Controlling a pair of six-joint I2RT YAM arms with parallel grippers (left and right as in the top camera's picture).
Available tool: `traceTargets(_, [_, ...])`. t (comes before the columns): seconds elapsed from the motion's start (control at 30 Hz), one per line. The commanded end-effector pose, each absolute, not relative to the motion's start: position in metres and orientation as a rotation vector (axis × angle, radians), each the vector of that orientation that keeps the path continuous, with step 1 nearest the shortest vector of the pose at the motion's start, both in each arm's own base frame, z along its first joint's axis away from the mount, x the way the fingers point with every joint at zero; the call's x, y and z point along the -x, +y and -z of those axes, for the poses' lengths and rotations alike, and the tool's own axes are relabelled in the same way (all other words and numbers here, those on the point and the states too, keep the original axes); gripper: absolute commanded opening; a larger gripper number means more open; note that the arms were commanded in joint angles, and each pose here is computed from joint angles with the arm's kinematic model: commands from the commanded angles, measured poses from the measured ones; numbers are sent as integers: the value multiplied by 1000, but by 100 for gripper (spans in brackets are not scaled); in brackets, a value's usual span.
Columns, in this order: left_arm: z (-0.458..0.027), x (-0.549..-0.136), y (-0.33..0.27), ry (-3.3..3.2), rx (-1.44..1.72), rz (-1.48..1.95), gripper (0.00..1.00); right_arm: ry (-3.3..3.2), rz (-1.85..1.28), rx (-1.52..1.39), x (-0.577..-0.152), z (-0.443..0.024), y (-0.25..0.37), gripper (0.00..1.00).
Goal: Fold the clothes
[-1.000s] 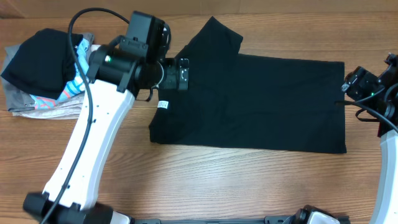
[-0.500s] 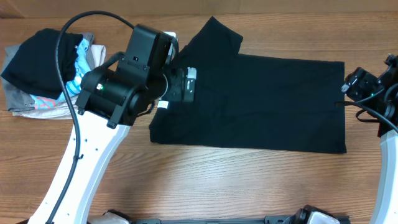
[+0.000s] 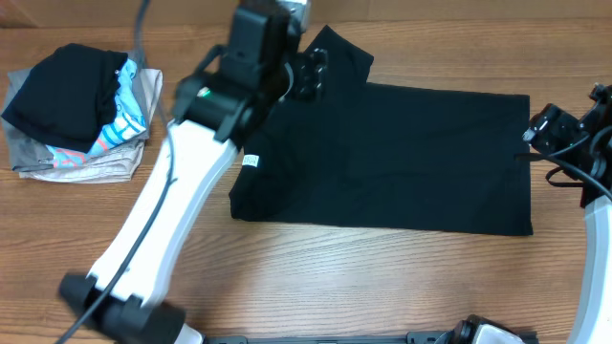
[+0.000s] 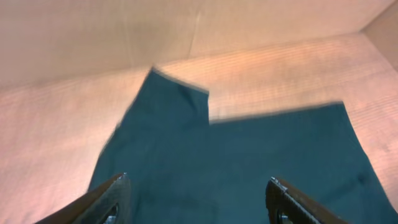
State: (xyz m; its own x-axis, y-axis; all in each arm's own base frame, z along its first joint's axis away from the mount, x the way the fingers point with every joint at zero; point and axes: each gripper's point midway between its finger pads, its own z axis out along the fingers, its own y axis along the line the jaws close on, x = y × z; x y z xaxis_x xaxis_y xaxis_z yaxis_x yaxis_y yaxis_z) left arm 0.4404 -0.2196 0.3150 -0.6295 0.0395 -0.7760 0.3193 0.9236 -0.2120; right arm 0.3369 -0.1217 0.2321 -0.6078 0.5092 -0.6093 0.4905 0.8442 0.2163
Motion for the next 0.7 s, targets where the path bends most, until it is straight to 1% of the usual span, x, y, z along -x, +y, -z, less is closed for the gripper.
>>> traceTargets(0.0, [-293,-485,-238,2152,-320,374,70,2336,-28,-718,-344,-231,-126,84])
traceTargets(0.17, [-268,-533,-261,2041,-349,371,61,2356,-30,-725,-347,-224,-127,84])
traceTargets(0.2, [-253,-549,-268,2024,-349,371,57,2357,-30,-725,-347,-223,-127,84])
traceTargets(0.37, [-218,-585,-281,2021,-349,363,50,2357,-31,-726,-347,-223,-127,84])
traceTargets(0.47, [-207,-609,-284,2048,-348,355,52,2358,-31,-726,-347,-223,-127,84])
traceTargets(0.57, [-206,-629,-283,2073,-344,375,53,2358,-31,-726,-346,-223,-127,84])
traceTargets(0.67, [-198,-644,-275,2091,-319,386,55,2360,-41,-723,-347,-223,-125,84])
